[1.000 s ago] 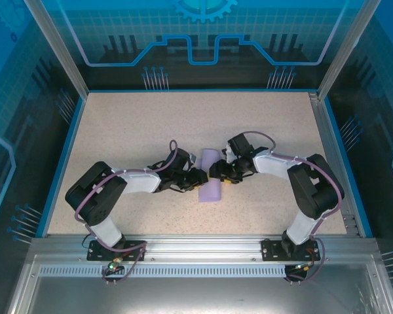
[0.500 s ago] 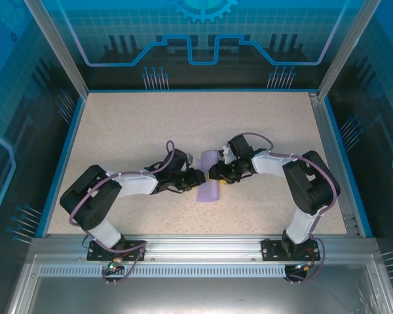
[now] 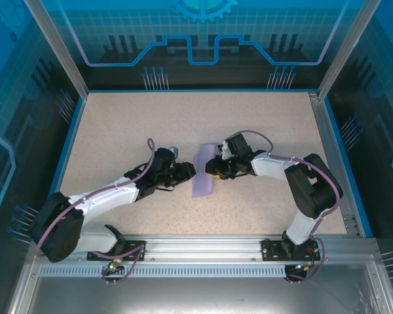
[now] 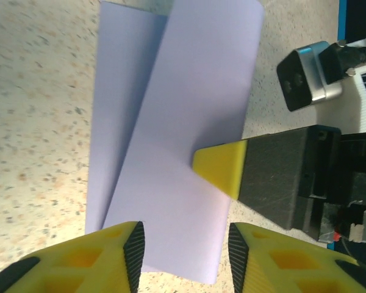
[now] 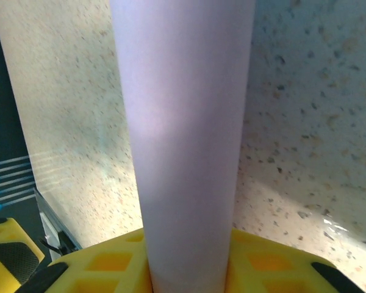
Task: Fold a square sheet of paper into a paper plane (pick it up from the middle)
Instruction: Fold the square sheet of paper in half at the center of the table, then hold the square sheet of paper at the center of the table.
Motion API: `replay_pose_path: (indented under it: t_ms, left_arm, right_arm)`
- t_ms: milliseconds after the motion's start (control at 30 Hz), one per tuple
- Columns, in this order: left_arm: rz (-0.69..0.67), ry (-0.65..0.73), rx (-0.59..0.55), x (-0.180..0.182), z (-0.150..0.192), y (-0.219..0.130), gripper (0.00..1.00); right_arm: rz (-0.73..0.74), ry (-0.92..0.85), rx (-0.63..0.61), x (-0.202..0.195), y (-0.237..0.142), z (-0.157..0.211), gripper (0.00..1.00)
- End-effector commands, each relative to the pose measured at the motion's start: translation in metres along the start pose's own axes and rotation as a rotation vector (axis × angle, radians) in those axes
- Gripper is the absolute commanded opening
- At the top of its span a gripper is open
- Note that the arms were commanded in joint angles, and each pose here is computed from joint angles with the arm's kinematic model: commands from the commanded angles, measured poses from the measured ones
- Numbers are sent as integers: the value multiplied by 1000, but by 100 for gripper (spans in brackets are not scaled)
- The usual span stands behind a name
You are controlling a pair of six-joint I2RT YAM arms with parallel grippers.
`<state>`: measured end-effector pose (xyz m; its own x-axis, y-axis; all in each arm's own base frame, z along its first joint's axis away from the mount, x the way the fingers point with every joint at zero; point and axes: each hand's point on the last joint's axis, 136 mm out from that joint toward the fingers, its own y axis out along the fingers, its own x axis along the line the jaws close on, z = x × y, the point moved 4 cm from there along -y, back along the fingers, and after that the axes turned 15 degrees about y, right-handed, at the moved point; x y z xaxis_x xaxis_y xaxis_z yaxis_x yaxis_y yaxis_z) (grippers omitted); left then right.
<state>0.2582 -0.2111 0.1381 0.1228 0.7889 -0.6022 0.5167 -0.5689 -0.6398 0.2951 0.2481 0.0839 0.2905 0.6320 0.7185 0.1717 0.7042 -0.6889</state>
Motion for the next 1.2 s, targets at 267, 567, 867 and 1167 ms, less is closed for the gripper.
replay_pose_path:
  t_ms: [267,567,867,1167]
  left_arm:
    - [37,-3,29,6,-1,1,49]
    - [73,-50,123,10,8,38,39]
    - [27,-70,138,21,13,48,36]
    - [42,-73,164,21,13,59,35]
  right_arm:
    - [32,105,-62,-3,26,5,32]
    - [101,65,-25,-15,27,10,43]
    - [173,37,-28,-15,18,8,55]
    - [234,16,1,-20,21,10,57]
